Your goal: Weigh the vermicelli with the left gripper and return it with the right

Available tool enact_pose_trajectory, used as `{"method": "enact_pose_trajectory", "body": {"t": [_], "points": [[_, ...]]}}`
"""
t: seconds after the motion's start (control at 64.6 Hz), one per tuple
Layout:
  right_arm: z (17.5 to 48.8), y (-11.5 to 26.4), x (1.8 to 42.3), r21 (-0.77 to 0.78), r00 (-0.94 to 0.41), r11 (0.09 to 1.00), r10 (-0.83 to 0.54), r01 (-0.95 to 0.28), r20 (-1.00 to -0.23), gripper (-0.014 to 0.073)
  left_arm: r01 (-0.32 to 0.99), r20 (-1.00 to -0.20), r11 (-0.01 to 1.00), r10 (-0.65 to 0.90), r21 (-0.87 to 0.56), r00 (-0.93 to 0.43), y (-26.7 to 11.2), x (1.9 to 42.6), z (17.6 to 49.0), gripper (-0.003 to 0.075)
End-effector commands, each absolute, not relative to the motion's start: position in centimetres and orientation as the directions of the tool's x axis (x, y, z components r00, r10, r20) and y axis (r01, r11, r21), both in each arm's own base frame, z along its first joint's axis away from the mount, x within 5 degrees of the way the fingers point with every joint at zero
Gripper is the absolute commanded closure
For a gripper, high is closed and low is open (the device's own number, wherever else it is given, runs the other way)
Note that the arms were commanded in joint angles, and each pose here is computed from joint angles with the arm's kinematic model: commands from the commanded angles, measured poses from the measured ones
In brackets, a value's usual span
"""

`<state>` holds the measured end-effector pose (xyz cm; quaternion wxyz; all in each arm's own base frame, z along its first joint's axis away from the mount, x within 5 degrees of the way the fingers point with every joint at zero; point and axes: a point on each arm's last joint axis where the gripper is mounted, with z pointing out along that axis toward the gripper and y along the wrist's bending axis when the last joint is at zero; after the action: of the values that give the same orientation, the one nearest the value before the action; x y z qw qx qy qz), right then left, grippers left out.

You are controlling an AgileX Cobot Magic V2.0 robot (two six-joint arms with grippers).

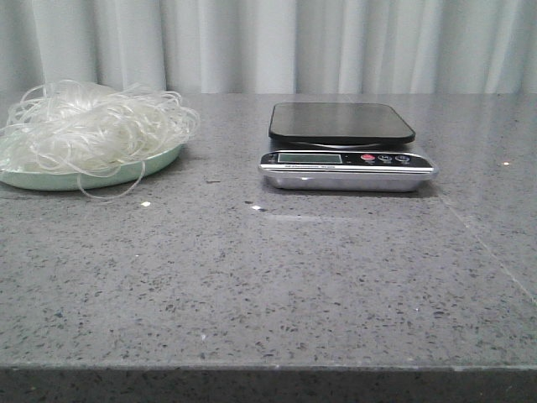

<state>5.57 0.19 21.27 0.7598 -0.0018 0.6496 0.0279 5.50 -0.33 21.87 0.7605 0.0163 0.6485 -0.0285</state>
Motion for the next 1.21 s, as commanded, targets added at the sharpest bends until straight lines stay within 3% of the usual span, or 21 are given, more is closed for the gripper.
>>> {"method": "enact_pose_trajectory", "body": {"t": [0.0, 0.402, 0.604, 0.681, 0.851, 1.006, 1.192], "points": [[22.3, 0.1, 5.2, 0.033, 0.261, 0.999, 0.042, -0.037, -0.964, 0.0427, 0.064, -0.969, 0.998, -0.043, -0.028, 0.244, -0.3, 5.2, 22.4, 0.0589], [22.3, 0.1, 5.2, 0.033, 0.261, 0.999, 0.042, -0.037, -0.964, 0.0427, 0.063, -0.965, 0.998, -0.044, -0.028, 0.259, -0.3, 5.2, 22.6, 0.0589], [22.3, 0.1, 5.2, 0.033, 0.261, 0.999, 0.042, -0.037, -0.964, 0.0427, 0.070, -0.877, 0.991, -0.134, -0.115, 0.462, 0.2, 4.3, 25.1, 0.0589], [22.3, 0.1, 5.2, 0.033, 0.261, 0.999, 0.042, -0.037, -0.964, 0.0427, 0.089, -0.885, 0.981, -0.196, -0.174, 0.421, 0.2, 4.2, 26.3, 0.0589], [22.3, 0.1, 5.2, 0.033, 0.261, 0.999, 0.042, -0.037, -0.964, 0.0427, 0.084, -0.935, 0.994, -0.095, -0.070, 0.342, -0.2, 3.9, 30.5, 0.0589], [22.3, 0.1, 5.2, 0.033, 0.261, 0.999, 0.042, -0.037, -0.964, 0.0427, 0.089, -0.970, 0.994, -0.084, -0.065, 0.229, -0.4, 4.9, 33.8, 0.0589], [22.3, 0.1, 5.2, 0.033, 0.261, 0.999, 0.042, -0.037, -0.964, 0.0427, 0.088, -0.990, 0.994, -0.076, -0.066, 0.119, -0.6, 6.8, 34.9, 0.0589]]}}
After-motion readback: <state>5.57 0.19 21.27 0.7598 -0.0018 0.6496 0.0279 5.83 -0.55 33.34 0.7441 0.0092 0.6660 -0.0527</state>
